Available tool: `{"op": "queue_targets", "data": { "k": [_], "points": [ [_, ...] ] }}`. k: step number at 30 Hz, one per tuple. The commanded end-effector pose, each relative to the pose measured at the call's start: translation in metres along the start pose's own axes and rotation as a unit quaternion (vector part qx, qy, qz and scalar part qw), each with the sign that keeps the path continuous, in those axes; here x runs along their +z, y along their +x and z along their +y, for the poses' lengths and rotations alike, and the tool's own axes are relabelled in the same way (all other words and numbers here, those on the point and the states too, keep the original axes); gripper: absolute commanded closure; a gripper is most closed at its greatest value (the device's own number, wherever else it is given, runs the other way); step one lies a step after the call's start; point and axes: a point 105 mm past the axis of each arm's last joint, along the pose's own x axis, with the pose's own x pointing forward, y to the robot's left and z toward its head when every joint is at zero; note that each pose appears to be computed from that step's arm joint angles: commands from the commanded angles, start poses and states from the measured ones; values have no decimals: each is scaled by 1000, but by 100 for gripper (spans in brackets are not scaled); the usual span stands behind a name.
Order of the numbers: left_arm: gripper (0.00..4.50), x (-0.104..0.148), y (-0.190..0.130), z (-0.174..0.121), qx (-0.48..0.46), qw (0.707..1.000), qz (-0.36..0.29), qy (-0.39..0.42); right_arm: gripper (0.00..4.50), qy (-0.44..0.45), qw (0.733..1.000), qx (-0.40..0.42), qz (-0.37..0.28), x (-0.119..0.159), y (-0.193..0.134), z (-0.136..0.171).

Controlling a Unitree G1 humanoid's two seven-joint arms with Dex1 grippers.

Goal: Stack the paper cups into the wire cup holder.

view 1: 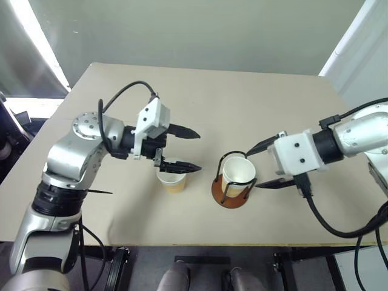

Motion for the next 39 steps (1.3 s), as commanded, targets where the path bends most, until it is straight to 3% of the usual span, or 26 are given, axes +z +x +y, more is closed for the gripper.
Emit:
{"op": "queue_targets", "data": {
  "k": [1,8,13,39],
  "points": [
    [0,8,-2,-1,20,997,34,65,104,19,997,-55,-45,18,-20,-18],
    [0,-1,-10,-7,49,977,137,157,104,75,991,-68,-92,27,-34,-23],
    [0,8,-10,-14,74,968,157,183,104,102,988,-66,-92,24,-41,-21],
    [0,-41,-23,-36,82,950,279,116,104,139,985,-27,-102,27,-55,-16]
  ]
}}
